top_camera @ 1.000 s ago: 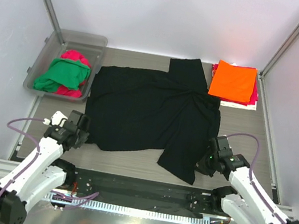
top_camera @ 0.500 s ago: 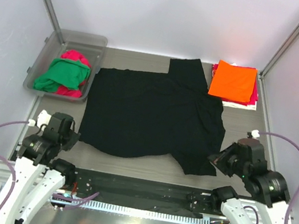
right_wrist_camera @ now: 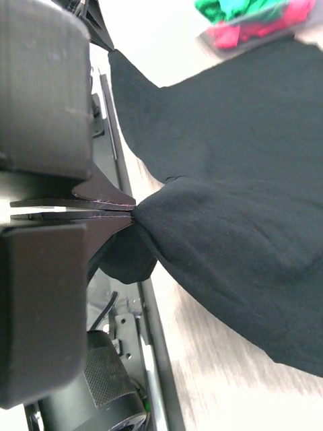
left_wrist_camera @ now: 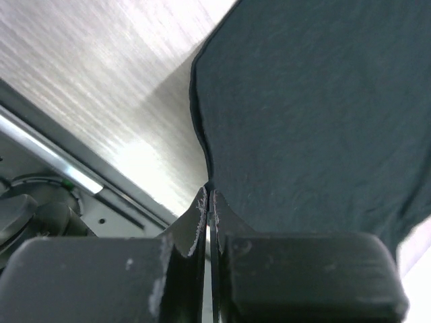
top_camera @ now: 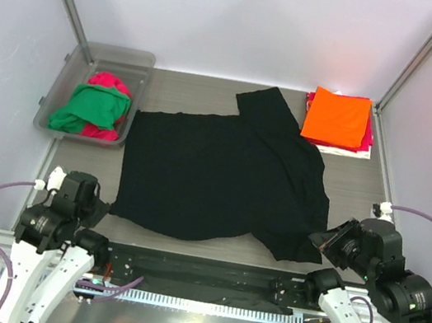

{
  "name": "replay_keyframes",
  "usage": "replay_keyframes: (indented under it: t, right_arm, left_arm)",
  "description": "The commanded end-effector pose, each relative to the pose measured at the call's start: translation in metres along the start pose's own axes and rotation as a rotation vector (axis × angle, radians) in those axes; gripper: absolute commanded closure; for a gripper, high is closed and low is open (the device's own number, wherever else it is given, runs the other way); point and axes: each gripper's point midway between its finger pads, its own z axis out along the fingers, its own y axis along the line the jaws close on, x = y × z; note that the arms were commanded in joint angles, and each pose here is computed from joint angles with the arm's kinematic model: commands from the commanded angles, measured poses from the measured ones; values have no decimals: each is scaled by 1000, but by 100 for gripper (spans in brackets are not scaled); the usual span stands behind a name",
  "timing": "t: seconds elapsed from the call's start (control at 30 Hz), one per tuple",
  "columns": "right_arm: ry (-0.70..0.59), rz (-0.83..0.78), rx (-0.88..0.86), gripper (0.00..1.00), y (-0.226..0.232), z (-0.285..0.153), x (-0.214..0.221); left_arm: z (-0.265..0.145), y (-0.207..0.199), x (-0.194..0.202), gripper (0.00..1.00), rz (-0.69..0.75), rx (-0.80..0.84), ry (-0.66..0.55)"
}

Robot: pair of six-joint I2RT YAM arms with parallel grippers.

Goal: Fold and stack the t-shirts
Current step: Fold the tshirt

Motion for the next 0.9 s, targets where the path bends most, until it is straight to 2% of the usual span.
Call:
replay_keyframes:
  t: [0.0,0.37,0.57,0.87]
  right_arm:
    - [43,-15,35,99,1,11,2]
    - [19,-150,148,99,38,67,-47]
    - [5,-245,211,99,61,102,-80]
    - [61,-299,272,99,82,183,-130]
  left_arm:
    - [11,-4,7,100,67,-19,43]
    - [41,-60,-28,100,216,-93,-15]
    - [61,-86,-52,100,235,-125,-42]
    - [121,-95,-71,100,253,-212,21]
